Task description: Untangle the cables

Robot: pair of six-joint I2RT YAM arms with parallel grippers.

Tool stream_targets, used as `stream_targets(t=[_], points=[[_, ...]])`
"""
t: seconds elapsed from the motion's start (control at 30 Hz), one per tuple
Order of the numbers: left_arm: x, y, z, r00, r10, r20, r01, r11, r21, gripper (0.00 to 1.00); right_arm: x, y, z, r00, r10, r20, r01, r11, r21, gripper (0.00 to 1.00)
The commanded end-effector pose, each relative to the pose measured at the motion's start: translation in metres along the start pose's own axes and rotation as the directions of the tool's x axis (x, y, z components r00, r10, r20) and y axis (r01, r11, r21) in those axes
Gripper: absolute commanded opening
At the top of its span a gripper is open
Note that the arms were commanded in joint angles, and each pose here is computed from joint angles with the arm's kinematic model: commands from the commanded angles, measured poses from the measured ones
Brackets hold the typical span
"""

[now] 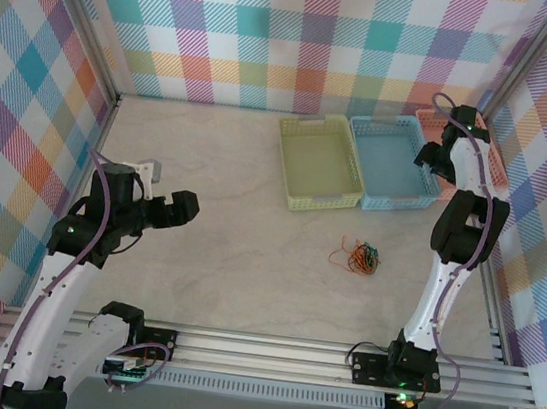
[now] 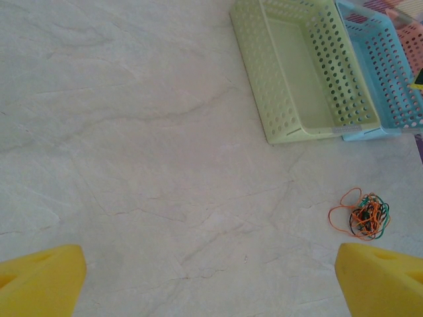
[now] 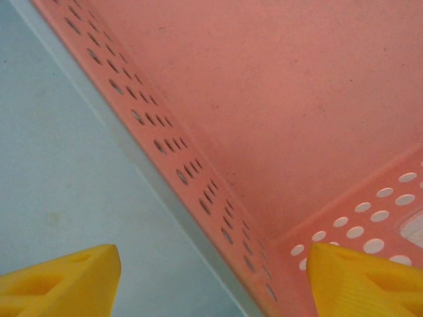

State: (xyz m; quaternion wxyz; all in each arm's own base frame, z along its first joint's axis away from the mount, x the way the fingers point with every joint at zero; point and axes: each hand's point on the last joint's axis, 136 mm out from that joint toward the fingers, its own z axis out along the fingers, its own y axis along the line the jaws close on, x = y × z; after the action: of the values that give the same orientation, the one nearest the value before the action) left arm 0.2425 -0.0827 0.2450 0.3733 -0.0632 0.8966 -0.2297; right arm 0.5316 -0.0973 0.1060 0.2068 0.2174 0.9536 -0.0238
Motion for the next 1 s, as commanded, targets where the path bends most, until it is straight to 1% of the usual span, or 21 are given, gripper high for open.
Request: stream_targets(t=[0.0, 0.1, 0.23, 0.33, 0.47, 0.6, 0.7, 0.87, 0.9, 0.97], points=[[0.005, 0.003, -0.001, 1.0, 0.012, -0.01, -0.012, 1.0, -0.01, 0.96, -0.001, -0.003, 0.003, 1.0, -0.016, -0.014, 0.016, 1.0, 0.016, 0.73], [0.006, 0.004, 0.0, 1.0, 0.011, -0.014, -0.011, 1.0, -0.012, 0.96, 0.002, -0.002, 0.008, 0.999, -0.022, -0.028, 0.022, 1.0, 0.015, 0.73], [0.006, 0.003, 0.0, 1.0, 0.011, -0.016, -0.011, 1.0, -0.007, 0.95, 0.009, 0.004, 0.014, 0.997, -0.047, -0.057, 0.046, 0.999, -0.017, 0.66], [0.006, 0.003, 0.0, 1.0, 0.01, -0.014, -0.01, 1.0, -0.008, 0.95, 0.012, 0.009, 0.016, 0.995, -0.073, -0.067, 0.072, 0.997, -0.024, 0.65], [0.007, 0.003, 0.001, 1.0, 0.01, -0.017, -0.01, 1.0, -0.006, 0.95, 0.016, 0.021, 0.015, 0.991, -0.112, -0.067, 0.109, 0.993, -0.041, 0.6], [0.007, 0.002, 0.0, 1.0, 0.01, -0.018, -0.01, 1.0, -0.002, 0.95, 0.019, 0.029, 0.015, 0.988, -0.136, -0.072, 0.132, 0.99, -0.054, 0.46], [0.007, 0.002, 0.0, 1.0, 0.011, -0.017, -0.011, 1.0, -0.001, 0.95, 0.022, 0.034, 0.016, 0.985, -0.154, -0.079, 0.149, 0.987, -0.065, 0.33], [0.007, 0.002, 0.0, 1.0, 0.011, -0.017, -0.011, 1.0, 0.002, 0.95, 0.028, 0.04, 0.019, 0.98, -0.179, -0.09, 0.172, 0.982, -0.076, 0.22], [0.006, 0.001, 0.0, 1.0, 0.011, -0.016, -0.011, 1.0, 0.002, 0.95, 0.028, 0.042, 0.018, 0.979, -0.186, -0.087, 0.179, 0.981, -0.08, 0.18], [0.007, 0.002, 0.0, 1.0, 0.011, -0.017, -0.011, 1.0, 0.002, 0.95, 0.03, 0.046, 0.018, 0.976, -0.199, -0.09, 0.191, 0.977, -0.091, 0.14]])
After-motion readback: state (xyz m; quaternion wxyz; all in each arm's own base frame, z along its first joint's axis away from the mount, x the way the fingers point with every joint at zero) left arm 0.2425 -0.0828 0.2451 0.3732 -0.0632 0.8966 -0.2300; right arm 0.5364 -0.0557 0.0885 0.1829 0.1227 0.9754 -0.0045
